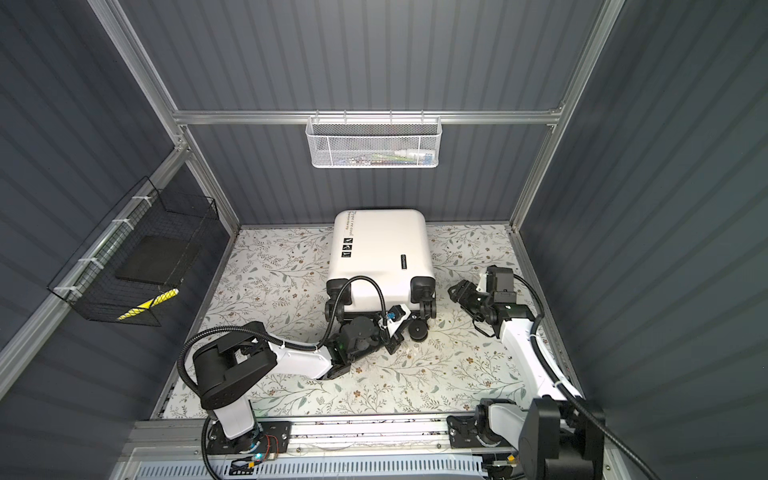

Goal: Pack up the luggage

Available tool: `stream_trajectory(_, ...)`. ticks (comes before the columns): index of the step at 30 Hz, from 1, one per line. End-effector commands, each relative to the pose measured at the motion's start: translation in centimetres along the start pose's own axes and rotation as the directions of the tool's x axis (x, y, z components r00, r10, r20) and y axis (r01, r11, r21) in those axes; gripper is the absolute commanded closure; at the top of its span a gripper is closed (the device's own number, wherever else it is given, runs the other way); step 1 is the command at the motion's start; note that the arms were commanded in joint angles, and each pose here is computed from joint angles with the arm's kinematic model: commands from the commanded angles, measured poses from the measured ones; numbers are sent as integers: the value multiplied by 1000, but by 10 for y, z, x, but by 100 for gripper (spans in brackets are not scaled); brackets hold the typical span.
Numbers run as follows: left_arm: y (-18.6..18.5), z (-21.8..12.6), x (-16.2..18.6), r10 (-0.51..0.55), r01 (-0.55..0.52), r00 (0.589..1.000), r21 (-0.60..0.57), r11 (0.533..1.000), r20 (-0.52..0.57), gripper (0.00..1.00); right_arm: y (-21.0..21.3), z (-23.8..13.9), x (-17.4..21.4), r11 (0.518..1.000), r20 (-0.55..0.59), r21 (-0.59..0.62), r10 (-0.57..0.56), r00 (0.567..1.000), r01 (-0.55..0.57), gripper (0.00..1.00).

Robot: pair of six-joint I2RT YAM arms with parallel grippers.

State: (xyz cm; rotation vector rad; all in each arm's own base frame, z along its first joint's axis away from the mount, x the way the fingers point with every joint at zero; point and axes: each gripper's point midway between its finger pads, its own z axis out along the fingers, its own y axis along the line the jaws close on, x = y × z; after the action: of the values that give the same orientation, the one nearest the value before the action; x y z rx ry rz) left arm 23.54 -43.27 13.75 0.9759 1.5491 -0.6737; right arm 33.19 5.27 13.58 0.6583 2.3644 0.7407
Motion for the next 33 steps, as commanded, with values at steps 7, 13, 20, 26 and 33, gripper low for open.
stream_trajectory(7, -36, -13, -1, 10, -10, 1000, 143, 990, 0, 100, -3, 50, 17, 998, -116, -57, 24, 993, -31, 43)
stream_trajectory(13, -38, -15, 2, 11, -10, 1000, 159, 987, -9, 100, 18, 67, 52, 995, -174, -95, -8, 985, -9, 47)
stream_trajectory(20, -37, -21, 6, -10, 13, 1000, 152, 988, -21, 100, 54, 78, 88, 989, -228, -143, -58, 972, 26, 49)
stream_trajectory(26, -30, -32, 7, -31, 34, 999, 119, 992, -24, 100, 57, 79, 90, 989, -231, -148, -45, 972, 11, 49)
stream_trajectory(33, -26, -34, 8, -38, 42, 999, 96, 995, -37, 100, 67, 82, 104, 986, -261, -166, -65, 963, 21, 49)
